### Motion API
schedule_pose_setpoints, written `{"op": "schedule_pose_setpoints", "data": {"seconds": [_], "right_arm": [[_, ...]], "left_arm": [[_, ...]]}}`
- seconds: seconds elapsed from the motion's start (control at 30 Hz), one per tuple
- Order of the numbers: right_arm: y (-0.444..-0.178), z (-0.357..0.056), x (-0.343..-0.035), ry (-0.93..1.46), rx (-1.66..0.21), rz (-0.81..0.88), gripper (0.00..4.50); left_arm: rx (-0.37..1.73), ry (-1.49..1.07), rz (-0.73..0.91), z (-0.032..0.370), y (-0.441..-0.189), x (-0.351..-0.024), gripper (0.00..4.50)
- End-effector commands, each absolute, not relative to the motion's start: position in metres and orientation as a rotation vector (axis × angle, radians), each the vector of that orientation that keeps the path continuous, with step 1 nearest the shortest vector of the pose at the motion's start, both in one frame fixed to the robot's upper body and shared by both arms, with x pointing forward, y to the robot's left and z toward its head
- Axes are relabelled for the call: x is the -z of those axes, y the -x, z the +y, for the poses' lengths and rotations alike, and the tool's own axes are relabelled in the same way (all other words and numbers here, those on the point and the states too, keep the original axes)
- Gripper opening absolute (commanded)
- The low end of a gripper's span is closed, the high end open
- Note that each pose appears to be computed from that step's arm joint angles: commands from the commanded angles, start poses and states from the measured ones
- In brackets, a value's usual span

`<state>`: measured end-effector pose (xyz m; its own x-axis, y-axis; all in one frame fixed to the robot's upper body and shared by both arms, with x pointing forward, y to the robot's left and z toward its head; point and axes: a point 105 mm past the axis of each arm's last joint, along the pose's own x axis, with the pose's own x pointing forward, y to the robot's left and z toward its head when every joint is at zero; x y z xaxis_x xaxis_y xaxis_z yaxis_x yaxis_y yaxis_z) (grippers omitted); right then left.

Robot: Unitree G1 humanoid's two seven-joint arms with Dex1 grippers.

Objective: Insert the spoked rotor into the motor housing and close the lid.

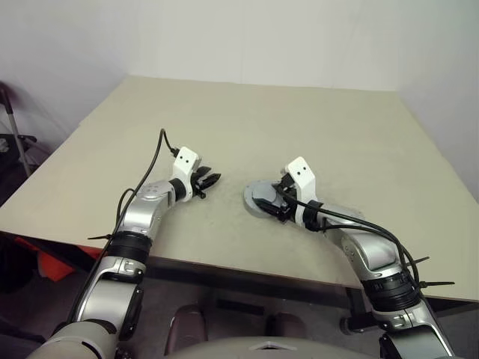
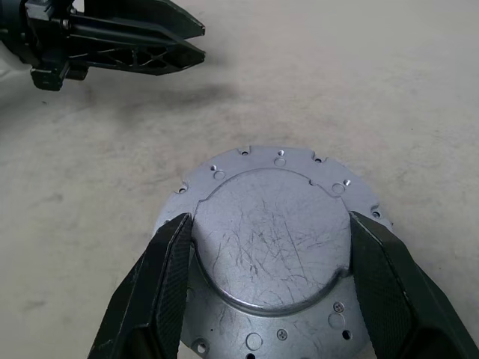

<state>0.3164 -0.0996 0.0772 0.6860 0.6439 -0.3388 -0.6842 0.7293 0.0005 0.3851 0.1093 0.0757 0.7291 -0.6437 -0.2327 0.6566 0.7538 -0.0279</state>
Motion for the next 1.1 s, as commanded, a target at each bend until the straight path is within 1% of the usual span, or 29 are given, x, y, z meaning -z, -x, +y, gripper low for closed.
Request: {"op": "schedule_pose_setpoints", "data": {"seconds": [0.03, 0.17, 0.4, 0.8, 1.03, 1.1], "right_arm": [[-0.319, -0.105, -0.075, 0.155, -0.723, 0.324, 3.11], [-0.323, -0.107, -0.072, 0.166, -0.699, 0.331, 3.11], [-0.322, -0.107, -0.07, 0.176, -0.712, 0.335, 3.11], [-0.322, -0.107, -0.054, 0.178, -0.705, 0.401, 3.11], [-0.309, -0.104, -0.045, 0.209, -0.772, 0.456, 3.11], [-0.308, -0.104, -0.041, 0.212, -0.767, 0.47, 3.11]], "left_arm": [[0.715, -0.073, 0.172, 0.11, -0.388, -0.093, 2.07], [0.714, -0.074, 0.173, 0.11, -0.388, -0.093, 2.07], [0.713, -0.074, 0.174, 0.11, -0.387, -0.093, 2.07], [0.712, -0.07, 0.176, 0.11, -0.387, -0.092, 2.07], [0.709, -0.065, 0.18, 0.111, -0.386, -0.091, 2.07], [0.71, -0.063, 0.182, 0.11, -0.386, -0.091, 2.07]]}}
